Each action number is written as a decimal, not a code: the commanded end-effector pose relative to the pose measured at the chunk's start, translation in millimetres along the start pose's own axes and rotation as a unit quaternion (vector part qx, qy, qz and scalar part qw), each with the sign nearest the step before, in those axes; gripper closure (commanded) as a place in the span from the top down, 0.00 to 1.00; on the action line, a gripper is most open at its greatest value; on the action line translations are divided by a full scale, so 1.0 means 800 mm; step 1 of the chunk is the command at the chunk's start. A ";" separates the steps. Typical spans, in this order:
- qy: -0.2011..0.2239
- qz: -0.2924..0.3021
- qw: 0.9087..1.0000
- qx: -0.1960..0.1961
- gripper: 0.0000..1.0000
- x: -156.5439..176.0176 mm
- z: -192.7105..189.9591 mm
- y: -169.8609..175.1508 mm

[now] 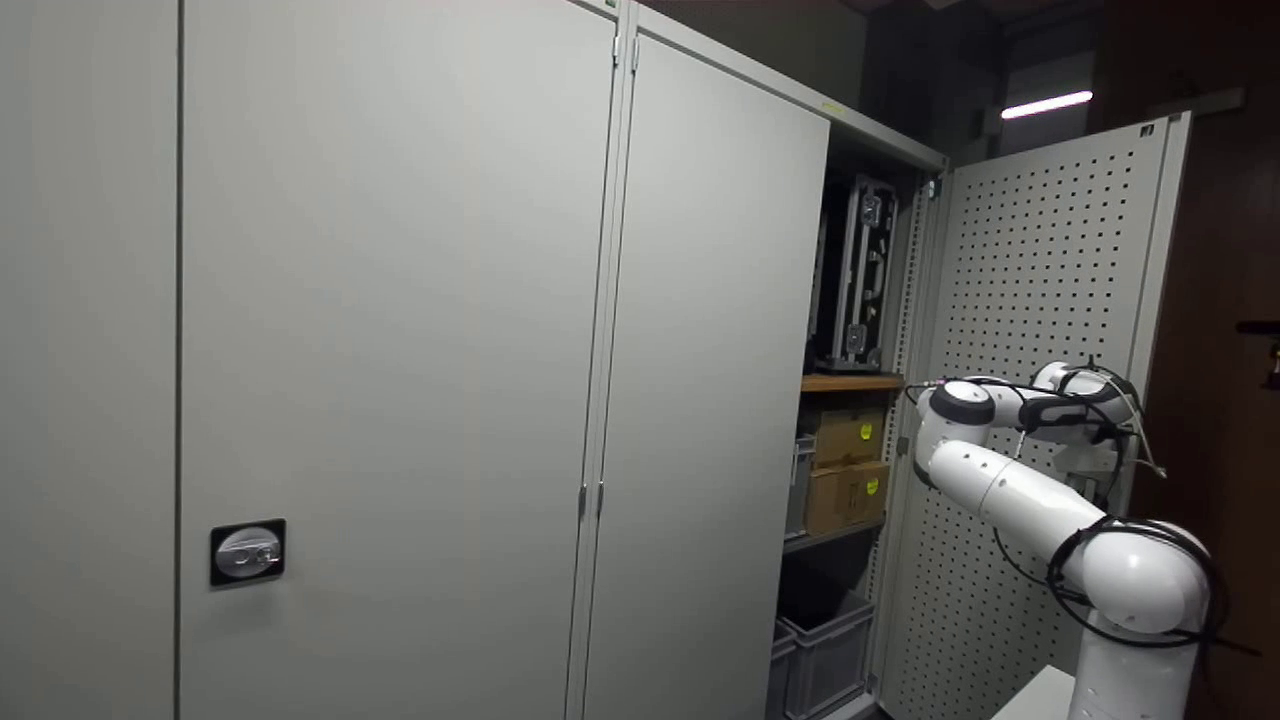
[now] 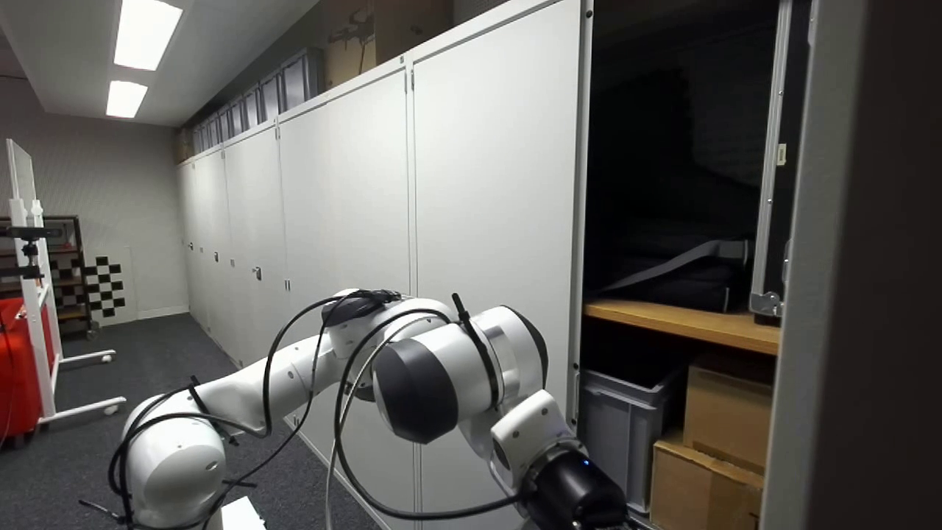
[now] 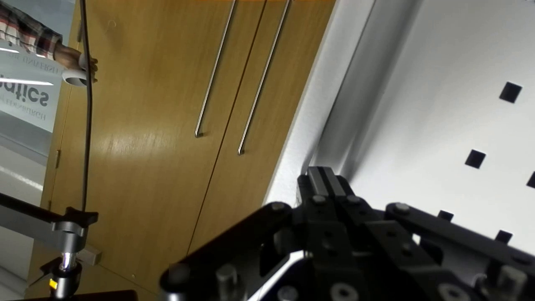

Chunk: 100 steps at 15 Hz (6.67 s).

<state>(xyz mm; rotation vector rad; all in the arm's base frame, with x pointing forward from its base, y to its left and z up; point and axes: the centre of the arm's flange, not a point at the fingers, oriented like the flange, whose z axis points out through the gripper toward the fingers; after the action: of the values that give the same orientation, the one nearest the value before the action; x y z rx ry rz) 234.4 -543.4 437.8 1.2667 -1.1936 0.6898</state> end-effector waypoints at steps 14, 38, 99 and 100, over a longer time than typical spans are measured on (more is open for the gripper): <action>-0.007 -0.004 1.000 -0.025 0.00 0.048 0.089 -0.047; -0.022 -0.024 0.999 -0.029 0.00 0.030 0.155 -0.045; -0.011 -0.193 0.760 0.620 0.00 0.071 -0.501 -0.126; -0.017 -0.207 0.749 0.630 0.00 0.064 -0.506 -0.115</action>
<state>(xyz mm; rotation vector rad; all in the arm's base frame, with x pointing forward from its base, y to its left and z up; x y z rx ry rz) 493.1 -193.7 471.7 2.4136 -0.3666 1.2082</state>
